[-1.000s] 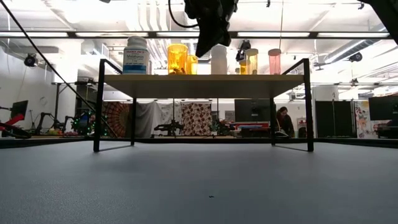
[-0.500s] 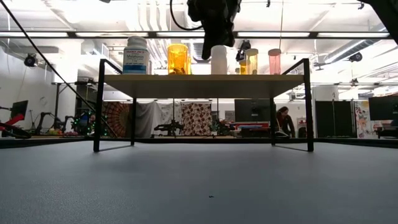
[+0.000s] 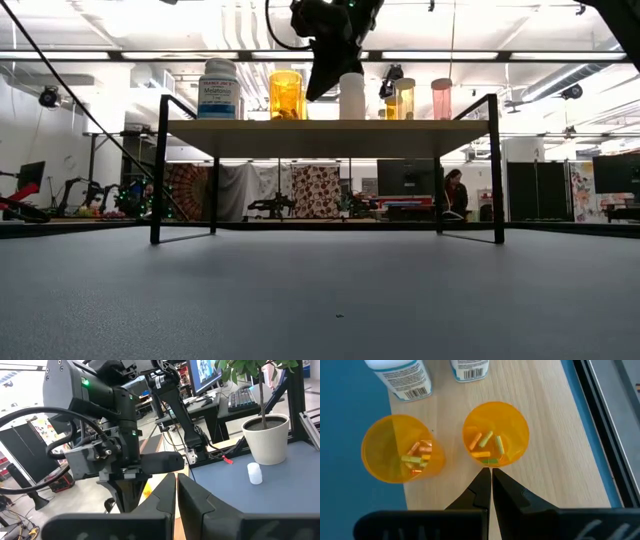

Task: Pick and place medicine bottles onto shelf by color
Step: Put the large orange bottle on the shelf, then put the transparent bottle on the shelf

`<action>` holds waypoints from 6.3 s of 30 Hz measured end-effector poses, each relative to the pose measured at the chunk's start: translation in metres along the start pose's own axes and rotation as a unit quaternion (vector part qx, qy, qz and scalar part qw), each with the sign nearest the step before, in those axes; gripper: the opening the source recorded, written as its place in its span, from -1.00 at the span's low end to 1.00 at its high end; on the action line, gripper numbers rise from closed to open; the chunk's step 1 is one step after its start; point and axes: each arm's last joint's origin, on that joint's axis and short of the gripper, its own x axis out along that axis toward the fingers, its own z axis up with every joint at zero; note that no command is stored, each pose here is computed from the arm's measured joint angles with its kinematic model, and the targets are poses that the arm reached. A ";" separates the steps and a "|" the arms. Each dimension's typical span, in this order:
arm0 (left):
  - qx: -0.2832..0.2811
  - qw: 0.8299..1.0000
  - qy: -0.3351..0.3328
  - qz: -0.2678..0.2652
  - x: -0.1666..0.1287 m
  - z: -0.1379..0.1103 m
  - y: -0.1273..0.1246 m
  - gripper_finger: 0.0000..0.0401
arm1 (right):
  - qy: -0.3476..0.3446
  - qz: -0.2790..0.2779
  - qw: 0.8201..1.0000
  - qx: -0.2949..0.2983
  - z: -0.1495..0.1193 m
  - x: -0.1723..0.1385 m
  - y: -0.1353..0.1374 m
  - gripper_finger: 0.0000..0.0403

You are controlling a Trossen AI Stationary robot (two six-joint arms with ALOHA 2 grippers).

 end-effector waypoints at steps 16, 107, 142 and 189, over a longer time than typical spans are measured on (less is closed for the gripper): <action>0.000 1.000 0.000 0.000 0.000 0.000 0.000 -1.00 | -0.015 0.002 1.000 0.009 0.005 -0.012 0.002 -0.96; -0.020 0.999 -0.024 -0.040 -0.001 0.005 -0.012 -1.00 | 0.327 -0.042 0.883 0.333 -0.254 -0.012 0.175 0.23; -0.020 0.999 -0.024 -0.039 -0.001 0.004 -0.012 -1.00 | 0.008 0.176 0.979 0.104 -0.109 -0.095 0.191 -0.36; 0.018 0.999 -0.025 -0.038 -0.001 0.004 -0.012 -1.00 | 0.125 -0.037 0.991 0.013 -0.011 -0.025 -0.014 -0.32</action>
